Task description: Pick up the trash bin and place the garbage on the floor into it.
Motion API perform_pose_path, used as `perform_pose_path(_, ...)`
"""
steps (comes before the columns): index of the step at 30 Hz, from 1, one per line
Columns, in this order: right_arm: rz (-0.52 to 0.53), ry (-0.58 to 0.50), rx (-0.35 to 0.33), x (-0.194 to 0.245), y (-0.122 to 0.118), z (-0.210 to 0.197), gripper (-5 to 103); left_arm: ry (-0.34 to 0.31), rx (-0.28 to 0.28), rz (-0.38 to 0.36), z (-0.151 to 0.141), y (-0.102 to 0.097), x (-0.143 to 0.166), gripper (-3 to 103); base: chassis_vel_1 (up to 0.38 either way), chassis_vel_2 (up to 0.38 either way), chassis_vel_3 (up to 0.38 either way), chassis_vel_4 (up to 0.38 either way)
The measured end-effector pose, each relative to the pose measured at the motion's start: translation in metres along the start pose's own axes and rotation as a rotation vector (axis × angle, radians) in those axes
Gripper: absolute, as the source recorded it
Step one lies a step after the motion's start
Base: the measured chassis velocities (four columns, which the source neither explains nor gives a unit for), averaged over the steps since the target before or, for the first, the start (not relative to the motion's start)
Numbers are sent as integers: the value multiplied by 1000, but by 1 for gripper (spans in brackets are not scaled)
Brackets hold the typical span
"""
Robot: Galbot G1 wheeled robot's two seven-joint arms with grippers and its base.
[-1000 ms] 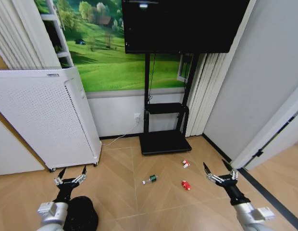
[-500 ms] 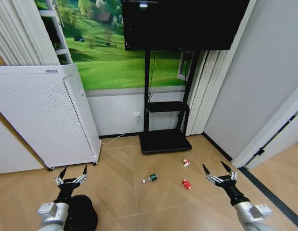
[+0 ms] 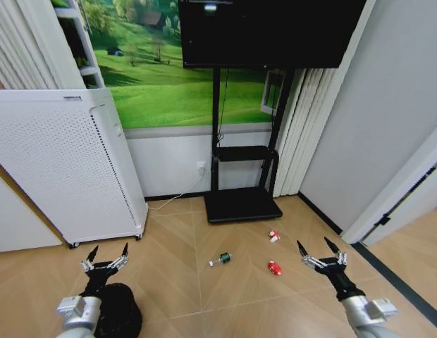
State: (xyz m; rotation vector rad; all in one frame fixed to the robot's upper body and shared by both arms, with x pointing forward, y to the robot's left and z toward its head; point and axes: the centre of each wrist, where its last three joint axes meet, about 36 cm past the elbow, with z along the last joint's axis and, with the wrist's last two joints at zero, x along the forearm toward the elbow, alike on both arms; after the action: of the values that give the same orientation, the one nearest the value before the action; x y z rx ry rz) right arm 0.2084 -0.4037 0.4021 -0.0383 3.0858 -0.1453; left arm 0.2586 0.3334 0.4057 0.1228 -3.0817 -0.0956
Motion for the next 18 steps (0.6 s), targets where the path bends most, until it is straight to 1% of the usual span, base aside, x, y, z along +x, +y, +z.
perform_pose_path(6,-1,0,0,-1,0,0,100,-3,-6,0,-1,2,-2,100,0,0,0,0)
perform_pose_path(11,7,5,4,-1,-2,3,100,-3,-22,-28,4,4,-3,100,0,0,0,0)
perform_pose_path(12,7,7,7,-1,-3,4,100,7,-23,-39,4,4,-2,100,0,0,0,0)
perform_pose_path(14,8,10,11,0,-3,6,100,49,-36,-78,3,3,-2,100,0,0,0,0)
perform_pose_path(15,8,10,11,0,-3,6,100,49,-36,-78,3,3,-2,100,0,0,0,0)
perform_pose_path(16,9,11,11,0,-4,6,100,66,-42,-85,2,3,-1,100,0,0,0,0)
perform_pose_path(17,11,15,11,0,-5,8,100,100,-51,-87,-2,5,3,100,0,0,0,0)
perform_pose_path(18,11,15,11,0,-5,8,100,100,-51,-87,-2,5,3,100,0,0,0,0)
